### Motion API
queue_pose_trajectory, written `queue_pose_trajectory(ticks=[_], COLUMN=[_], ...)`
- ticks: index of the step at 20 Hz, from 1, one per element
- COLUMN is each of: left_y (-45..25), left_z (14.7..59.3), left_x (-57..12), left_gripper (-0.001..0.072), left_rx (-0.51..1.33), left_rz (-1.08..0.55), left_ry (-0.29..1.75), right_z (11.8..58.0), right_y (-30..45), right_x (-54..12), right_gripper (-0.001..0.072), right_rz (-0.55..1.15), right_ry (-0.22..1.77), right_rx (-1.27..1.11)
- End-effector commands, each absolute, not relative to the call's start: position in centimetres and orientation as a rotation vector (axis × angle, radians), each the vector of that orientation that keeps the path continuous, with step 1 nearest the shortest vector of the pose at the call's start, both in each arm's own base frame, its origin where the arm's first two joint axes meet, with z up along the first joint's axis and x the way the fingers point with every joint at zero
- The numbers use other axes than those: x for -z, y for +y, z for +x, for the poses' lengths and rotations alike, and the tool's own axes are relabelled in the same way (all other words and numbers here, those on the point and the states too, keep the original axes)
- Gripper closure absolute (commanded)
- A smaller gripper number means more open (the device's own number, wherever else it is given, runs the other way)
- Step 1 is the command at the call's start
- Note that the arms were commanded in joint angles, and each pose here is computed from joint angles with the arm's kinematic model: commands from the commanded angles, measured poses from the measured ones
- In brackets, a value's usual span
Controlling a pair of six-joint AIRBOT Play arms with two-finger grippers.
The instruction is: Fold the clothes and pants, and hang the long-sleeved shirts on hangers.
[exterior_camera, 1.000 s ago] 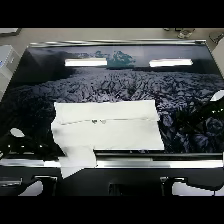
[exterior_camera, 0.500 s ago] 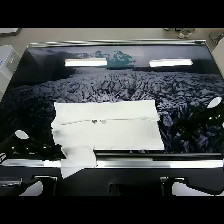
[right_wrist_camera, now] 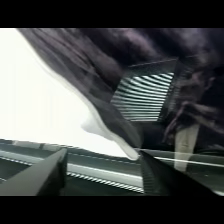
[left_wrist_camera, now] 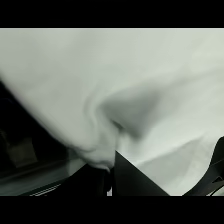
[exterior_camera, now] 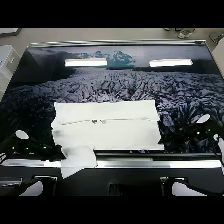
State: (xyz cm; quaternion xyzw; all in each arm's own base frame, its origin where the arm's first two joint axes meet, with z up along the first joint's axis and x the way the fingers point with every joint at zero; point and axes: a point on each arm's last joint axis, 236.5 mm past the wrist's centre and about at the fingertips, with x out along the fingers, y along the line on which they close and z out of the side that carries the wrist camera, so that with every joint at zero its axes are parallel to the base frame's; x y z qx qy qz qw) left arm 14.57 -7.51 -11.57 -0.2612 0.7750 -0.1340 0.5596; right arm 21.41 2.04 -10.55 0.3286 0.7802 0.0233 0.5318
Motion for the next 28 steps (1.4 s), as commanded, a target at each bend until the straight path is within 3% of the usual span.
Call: queue_pose_trajectory(ticks=[1, 4, 8, 13, 18, 24, 28], left_y=[-7.6, -7.6, -7.0, -4.4, -1.6, -1.9, -3.0], left_z=[14.4, 14.6, 17.5, 26.3, 35.4, 43.4, 46.0], left_x=[11.4, 11.1, 8.4, 3.1, 0.2, 1.8, 4.4], left_gripper=[0.0685, 0.0685, 0.0686, 0.0687, 0.0687, 0.0687, 0.0686], left_rx=[0.323, 0.332, 0.363, 0.290, 0.208, 0.247, 0.263], left_rz=[-0.620, -0.618, -0.566, -0.490, -0.487, -0.508, -0.507], left_ry=[1.835, 1.834, 1.753, 1.490, 1.325, 1.318, 1.356], right_z=[21.7, 22.4, 25.0, 33.6, 40.1, 46.6, 47.9], right_y=[3.0, 4.0, 4.1, 2.5, 1.3, 2.2, 3.2], right_x=[11.8, 11.2, 8.6, 3.4, 4.2, 5.0, 6.5], right_gripper=[0.0286, 0.0676, 0.0678, 0.0680, 0.0680, 0.0679, 0.0678], right_rz=[0.833, 0.881, 0.858, 0.747, 0.556, 0.678, 0.779], right_ry=[1.809, 1.783, 1.719, 1.502, 1.416, 1.294, 1.279], right_rx=[-0.055, -0.100, -0.203, -0.171, -0.062, -0.083, -0.088])
